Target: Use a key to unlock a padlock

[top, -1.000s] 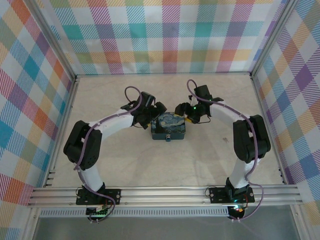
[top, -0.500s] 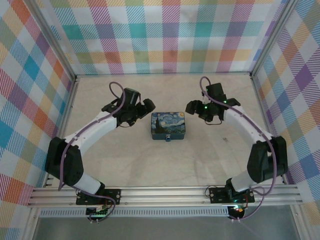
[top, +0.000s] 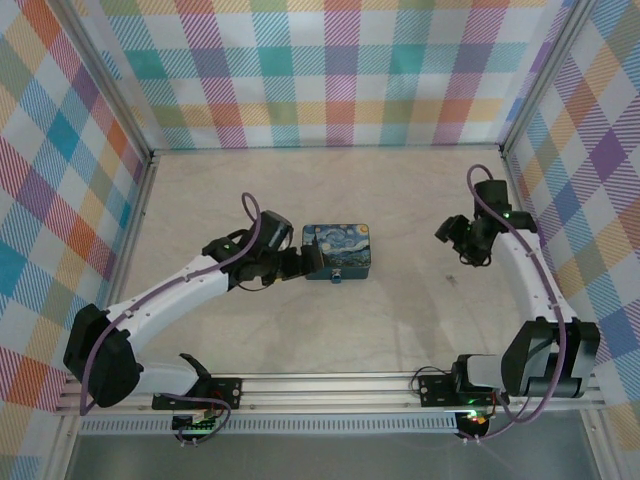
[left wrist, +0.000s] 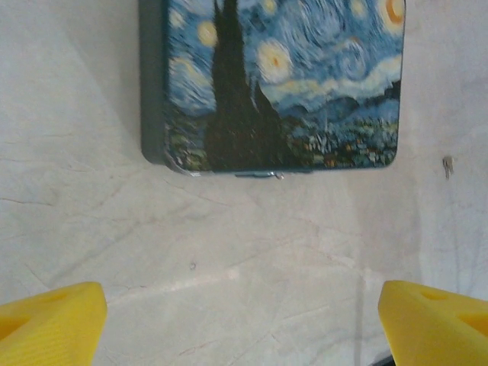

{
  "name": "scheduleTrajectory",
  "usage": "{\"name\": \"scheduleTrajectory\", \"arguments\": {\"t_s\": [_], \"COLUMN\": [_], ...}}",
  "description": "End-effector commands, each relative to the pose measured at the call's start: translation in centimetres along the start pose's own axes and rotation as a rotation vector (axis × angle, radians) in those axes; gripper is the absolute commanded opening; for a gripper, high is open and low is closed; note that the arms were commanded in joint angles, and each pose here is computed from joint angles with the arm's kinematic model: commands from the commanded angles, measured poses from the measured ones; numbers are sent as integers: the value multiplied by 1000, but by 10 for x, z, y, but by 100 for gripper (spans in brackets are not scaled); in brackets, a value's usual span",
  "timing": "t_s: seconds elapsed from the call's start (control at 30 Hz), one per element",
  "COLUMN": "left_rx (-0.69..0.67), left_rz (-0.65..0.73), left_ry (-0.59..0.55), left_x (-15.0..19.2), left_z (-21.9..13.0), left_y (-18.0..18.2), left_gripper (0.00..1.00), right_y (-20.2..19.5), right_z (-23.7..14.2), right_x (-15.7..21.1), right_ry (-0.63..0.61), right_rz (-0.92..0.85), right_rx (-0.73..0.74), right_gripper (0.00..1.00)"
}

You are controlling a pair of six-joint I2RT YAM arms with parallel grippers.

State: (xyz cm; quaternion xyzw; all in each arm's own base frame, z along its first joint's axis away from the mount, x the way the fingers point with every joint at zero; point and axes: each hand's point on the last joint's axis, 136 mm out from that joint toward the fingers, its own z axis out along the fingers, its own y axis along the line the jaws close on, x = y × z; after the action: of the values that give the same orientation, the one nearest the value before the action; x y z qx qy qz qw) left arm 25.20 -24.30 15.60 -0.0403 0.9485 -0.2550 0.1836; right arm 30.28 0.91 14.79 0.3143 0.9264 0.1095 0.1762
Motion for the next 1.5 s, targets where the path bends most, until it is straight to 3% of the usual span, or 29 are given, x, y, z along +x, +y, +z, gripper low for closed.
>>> {"name": "scheduleTrajectory", "arguments": {"t_s": [0.0, 0.13, 0.37, 0.83, 1.47], "left_rx": [10, 16, -12, -27, -55], "left_rz": [63, 173, 353, 362, 348], "left_ry": [12, 35, 83, 116, 130], "left_x": [10, 22, 49, 60, 64], "left_z": [-2, 1, 17, 30, 38], "left_y": [-11, -40, -76, -79, -71], "left_gripper": [92, 92, 92, 92, 92], "right_y": [-23, -42, -50, -53, -64], "right_z": [9, 19, 45, 84, 109], "right_x": [9, 6, 4, 15, 36], "right_ry": [81, 127, 132, 209, 262], "right_rz": [132, 212, 287, 370, 406], "right_rx": [126, 288, 336, 343, 364], "right_gripper": [63, 59, 54, 48, 45]}}
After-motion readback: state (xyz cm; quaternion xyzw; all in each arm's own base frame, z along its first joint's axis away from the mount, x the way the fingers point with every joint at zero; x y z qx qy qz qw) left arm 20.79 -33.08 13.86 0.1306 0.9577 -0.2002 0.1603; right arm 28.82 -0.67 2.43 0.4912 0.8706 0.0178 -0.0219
